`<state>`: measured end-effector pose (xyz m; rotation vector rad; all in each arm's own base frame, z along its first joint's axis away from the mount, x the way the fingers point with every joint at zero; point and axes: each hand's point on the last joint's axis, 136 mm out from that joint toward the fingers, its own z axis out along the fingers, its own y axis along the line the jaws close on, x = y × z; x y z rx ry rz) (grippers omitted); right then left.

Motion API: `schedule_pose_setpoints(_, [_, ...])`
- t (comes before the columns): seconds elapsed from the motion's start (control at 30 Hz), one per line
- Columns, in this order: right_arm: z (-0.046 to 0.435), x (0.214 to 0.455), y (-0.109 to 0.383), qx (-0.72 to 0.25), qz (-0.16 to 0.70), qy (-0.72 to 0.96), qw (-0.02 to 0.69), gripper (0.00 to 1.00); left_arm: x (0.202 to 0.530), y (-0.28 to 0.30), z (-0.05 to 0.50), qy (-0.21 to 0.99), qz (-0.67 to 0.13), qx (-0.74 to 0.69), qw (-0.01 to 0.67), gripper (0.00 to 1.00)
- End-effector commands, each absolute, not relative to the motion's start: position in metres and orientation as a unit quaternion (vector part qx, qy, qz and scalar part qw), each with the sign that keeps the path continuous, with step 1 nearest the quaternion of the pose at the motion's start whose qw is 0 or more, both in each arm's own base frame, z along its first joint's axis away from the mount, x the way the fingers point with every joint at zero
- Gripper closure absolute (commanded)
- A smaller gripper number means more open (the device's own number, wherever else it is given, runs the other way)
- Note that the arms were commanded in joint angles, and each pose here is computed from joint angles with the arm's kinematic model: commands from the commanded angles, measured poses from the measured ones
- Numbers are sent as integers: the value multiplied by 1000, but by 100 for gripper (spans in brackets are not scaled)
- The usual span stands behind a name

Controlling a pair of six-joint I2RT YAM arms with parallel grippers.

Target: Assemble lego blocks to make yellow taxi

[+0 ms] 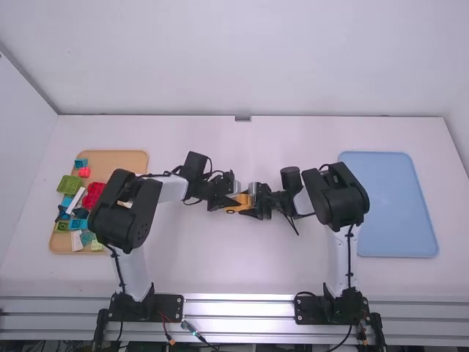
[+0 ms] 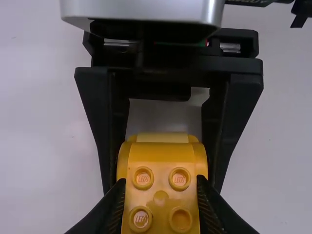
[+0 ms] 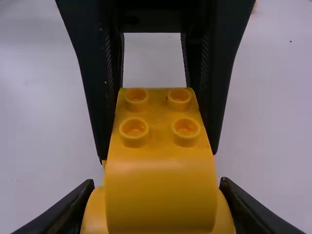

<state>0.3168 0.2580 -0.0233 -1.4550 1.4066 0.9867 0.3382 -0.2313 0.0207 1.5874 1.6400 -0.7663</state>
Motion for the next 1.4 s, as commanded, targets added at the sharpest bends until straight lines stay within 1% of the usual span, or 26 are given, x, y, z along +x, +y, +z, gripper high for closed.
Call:
schedule_pose_setpoints(0.0, [-32,312,262,-585,399,569,418,48,318,-227,-24,673,-276,620,294,69])
schedule_pose_setpoints(0.17, [-32,312,262,-585,398,569,419,48,317,-228,-22,669,-281,620,297,69])
schedule_pose_setpoints(0.2, [-32,311,262,-585,399,569,418,49,316,-230,-21,667,-286,619,299,67])
schedule_pose_setpoints(0.3, [-32,311,262,-585,399,569,418,48,317,-230,-21,666,-285,620,300,68])
schedule_pose_setpoints(0.57, [-32,311,262,-585,399,569,418,48,317,-230,-21,665,-284,621,302,62])
schedule_pose_setpoints(0.83, [-32,311,262,-585,399,569,418,48,321,-231,-17,666,-285,621,301,64])
schedule_pose_setpoints(1.03, [-32,311,263,-584,399,570,418,48,328,-228,-12,670,-288,615,301,60])
schedule_pose_setpoints(1.2, [-33,313,262,-584,394,574,417,48,324,-224,0,636,-321,622,326,56])
schedule_pose_setpoints(1.37, [-34,313,262,-582,393,577,416,48,327,-216,7,631,-337,609,342,52])
